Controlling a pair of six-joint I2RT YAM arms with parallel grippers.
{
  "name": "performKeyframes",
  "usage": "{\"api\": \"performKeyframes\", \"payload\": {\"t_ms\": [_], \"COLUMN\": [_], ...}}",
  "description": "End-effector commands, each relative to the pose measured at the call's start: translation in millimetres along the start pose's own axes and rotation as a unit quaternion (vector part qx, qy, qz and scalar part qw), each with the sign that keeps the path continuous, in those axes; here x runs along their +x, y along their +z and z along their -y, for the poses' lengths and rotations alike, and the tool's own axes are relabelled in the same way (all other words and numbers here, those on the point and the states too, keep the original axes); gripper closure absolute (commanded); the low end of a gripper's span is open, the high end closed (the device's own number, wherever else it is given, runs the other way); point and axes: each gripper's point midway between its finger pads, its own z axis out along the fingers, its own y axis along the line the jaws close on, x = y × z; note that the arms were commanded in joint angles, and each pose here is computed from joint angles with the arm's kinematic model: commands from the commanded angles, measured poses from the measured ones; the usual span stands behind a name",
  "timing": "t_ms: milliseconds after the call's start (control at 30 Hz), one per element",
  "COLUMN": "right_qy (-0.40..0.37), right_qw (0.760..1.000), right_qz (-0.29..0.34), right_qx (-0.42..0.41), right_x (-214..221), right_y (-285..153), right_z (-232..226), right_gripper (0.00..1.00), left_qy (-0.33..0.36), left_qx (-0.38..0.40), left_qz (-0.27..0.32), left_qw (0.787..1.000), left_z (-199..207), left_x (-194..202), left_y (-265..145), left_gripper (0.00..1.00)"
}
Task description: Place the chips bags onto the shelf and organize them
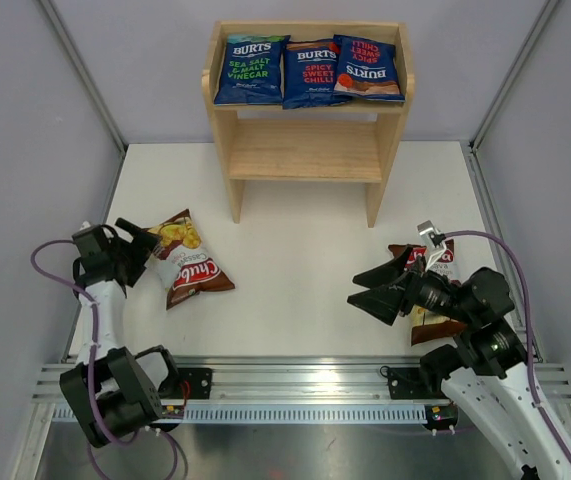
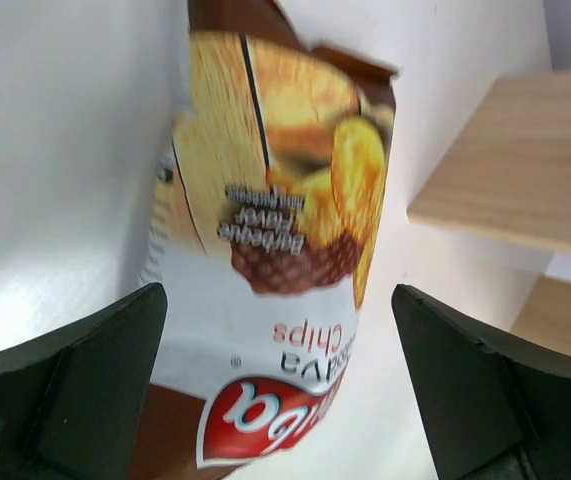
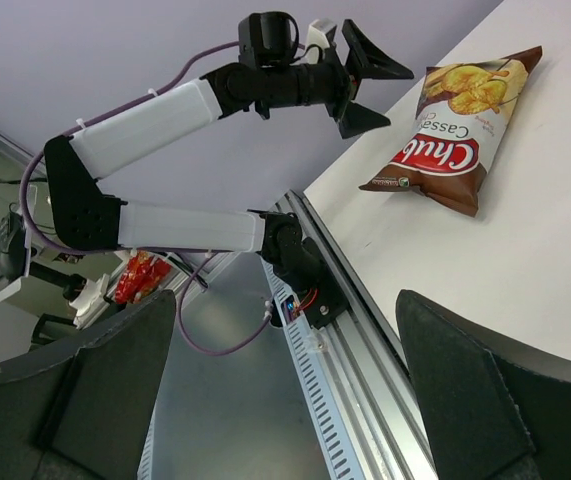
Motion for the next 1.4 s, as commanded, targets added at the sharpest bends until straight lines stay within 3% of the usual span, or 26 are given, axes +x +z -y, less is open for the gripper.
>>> {"api": "performKeyframes", "payload": {"t_ms": [0, 133, 333, 533, 667, 800, 867, 1000, 1067, 1300, 1367], "right_qy": [0.005, 0.007, 0.012, 0.018, 0.028, 0.039, 0.04, 0.045, 0.055, 0.099, 0.112], "right_qw": [1.0, 1.0, 1.0, 1.0, 1.0, 0.999, 0.999, 0.999, 0.998, 0.995, 0.993], "right_qz": [0.013, 0.006, -0.002, -0.009, -0.01, -0.016, -0.015, -0.016, -0.018, -0.028, -0.034], "right_qx": [-0.003, -0.011, -0.011, -0.009, -0.009, -0.008, -0.006, 0.003, 0.008, 0.009, 0.013], "right_x": [-8.2, -5.9, 0.2, 5.9, 9.1, 14.4, 14.8, 16.3, 19.7, 32.4, 37.7], "right_y": [7.6, 13.2, 18.6, 22.4, 25.7, 26.7, 26.7, 28.0, 30.1, 39.2, 42.7], "right_z": [3.4, 8.4, 18.9, 28.6, 35.4, 39.8, 41.1, 46.7, 53.5, 72.7, 80.6], "right_gripper": [0.01, 0.01, 0.01, 0.01, 0.01, 0.01, 0.01, 0.01, 0.01, 0.01, 0.01], "left_qy": [0.014, 0.0, -0.035, -0.07, -0.083, -0.093, -0.103, -0.136, -0.156, -0.162, -0.178], "left_qx": [-0.046, 0.027, 0.062, 0.065, 0.061, 0.077, 0.078, 0.098, 0.087, 0.104, 0.106], "left_qz": [0.042, 0.03, -0.018, -0.016, 0.022, 0.033, 0.031, 0.05, 0.065, 0.173, 0.175], "left_qw": [0.998, 0.999, 0.997, 0.995, 0.994, 0.992, 0.991, 0.985, 0.982, 0.966, 0.963], "left_z": [-11.5, 3.4, 0.1, -16.3, -27.8, -29.4, -32.9, -25.4, -30.5, -14.5, -14.7], "left_x": [-36.6, -54.1, -47.7, -36.3, -33.2, -29.4, -23.0, -20.7, -15.3, -30.0, -24.7], "left_y": [0.7, 19.9, 62.5, 84.4, 84.2, 85.7, 85.8, 71.6, 62.7, -0.3, -10.1], "left_gripper": [0.01, 0.01, 0.01, 0.01, 0.14, 0.4, 0.43, 0.58, 0.77, 0.96, 0.99]}}
